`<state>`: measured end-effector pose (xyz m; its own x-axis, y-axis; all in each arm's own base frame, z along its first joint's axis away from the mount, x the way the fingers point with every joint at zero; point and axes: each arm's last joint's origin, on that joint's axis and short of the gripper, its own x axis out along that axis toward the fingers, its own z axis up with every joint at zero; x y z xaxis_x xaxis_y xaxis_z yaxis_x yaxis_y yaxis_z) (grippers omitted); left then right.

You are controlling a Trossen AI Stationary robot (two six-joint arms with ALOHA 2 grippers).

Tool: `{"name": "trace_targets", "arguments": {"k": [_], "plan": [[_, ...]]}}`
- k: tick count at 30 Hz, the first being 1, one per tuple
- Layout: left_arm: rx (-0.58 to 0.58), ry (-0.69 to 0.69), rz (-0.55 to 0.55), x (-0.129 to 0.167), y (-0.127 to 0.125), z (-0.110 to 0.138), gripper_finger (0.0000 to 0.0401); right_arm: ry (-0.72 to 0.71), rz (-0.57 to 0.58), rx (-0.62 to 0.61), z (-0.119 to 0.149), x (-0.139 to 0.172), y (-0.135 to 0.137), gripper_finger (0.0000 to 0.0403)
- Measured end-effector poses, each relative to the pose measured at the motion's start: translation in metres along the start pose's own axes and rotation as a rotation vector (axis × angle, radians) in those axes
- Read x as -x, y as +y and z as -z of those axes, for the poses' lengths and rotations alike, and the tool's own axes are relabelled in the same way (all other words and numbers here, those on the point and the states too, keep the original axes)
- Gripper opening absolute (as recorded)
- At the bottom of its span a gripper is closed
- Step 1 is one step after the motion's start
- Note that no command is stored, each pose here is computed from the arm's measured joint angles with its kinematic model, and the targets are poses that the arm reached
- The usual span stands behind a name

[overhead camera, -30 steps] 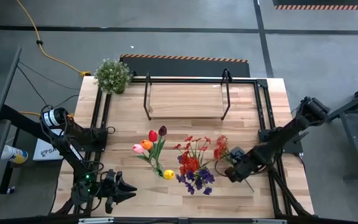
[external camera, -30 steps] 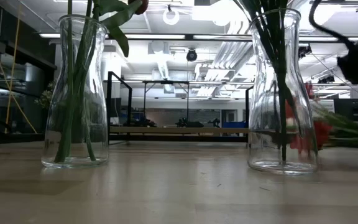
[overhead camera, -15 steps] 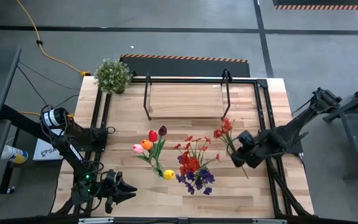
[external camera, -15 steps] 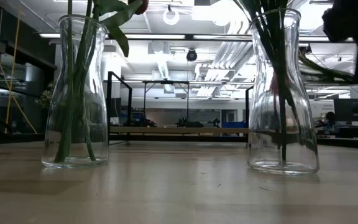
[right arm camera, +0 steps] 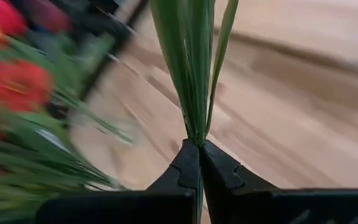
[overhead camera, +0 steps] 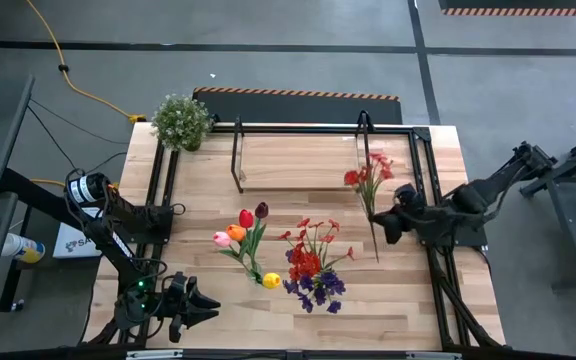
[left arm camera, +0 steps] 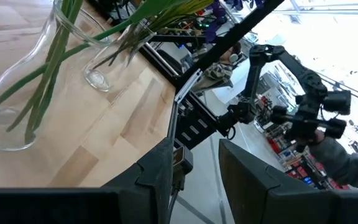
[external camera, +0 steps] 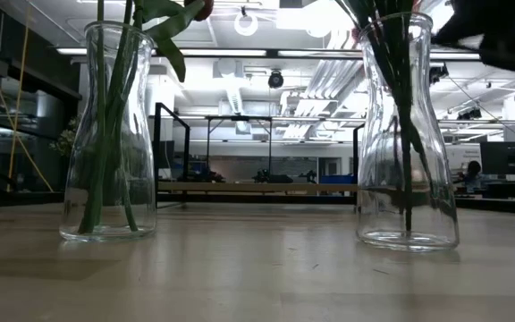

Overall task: Pick and place flowers into a vace then onto a shelf
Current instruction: Put the red flower into the right transparent vase

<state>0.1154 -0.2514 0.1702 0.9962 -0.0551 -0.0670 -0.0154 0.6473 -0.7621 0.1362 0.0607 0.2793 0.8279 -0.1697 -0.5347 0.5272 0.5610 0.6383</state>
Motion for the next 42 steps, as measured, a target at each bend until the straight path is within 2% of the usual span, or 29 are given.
{"name": "trace_targets", "arguments": {"k": [8,16,20,26,31,36,42], "plan": [[-0.002,-0.015,-0.009,0.000,0.000,0.000,0.0163,-0.190,-0.216,0.079,-0.022,0.022,0.014,0.0000],[-0.002,-0.017,-0.010,0.000,0.000,0.000,0.0163,-0.270,-0.471,0.225,-0.036,0.041,0.029,0.0000],[-0.001,-0.017,-0.010,0.000,0.000,0.000,0.0163,-0.345,-0.560,0.296,-0.044,0.051,0.034,0.0000],[-0.001,-0.017,-0.010,0.000,0.000,0.000,0.0163,-0.402,-0.581,0.414,-0.047,0.057,0.033,0.0000],[-0.001,-0.017,-0.010,0.000,0.000,0.000,0.0163,-0.427,-0.561,0.568,-0.046,0.056,0.033,0.0000],[-0.001,-0.017,-0.010,0.000,0.000,0.000,0.0163,-0.393,-0.580,0.669,-0.042,0.054,0.032,0.0000],[-0.001,-0.017,-0.010,0.000,0.000,-0.001,0.0163,-0.315,-0.552,0.712,-0.036,0.048,0.030,0.0000]]}}
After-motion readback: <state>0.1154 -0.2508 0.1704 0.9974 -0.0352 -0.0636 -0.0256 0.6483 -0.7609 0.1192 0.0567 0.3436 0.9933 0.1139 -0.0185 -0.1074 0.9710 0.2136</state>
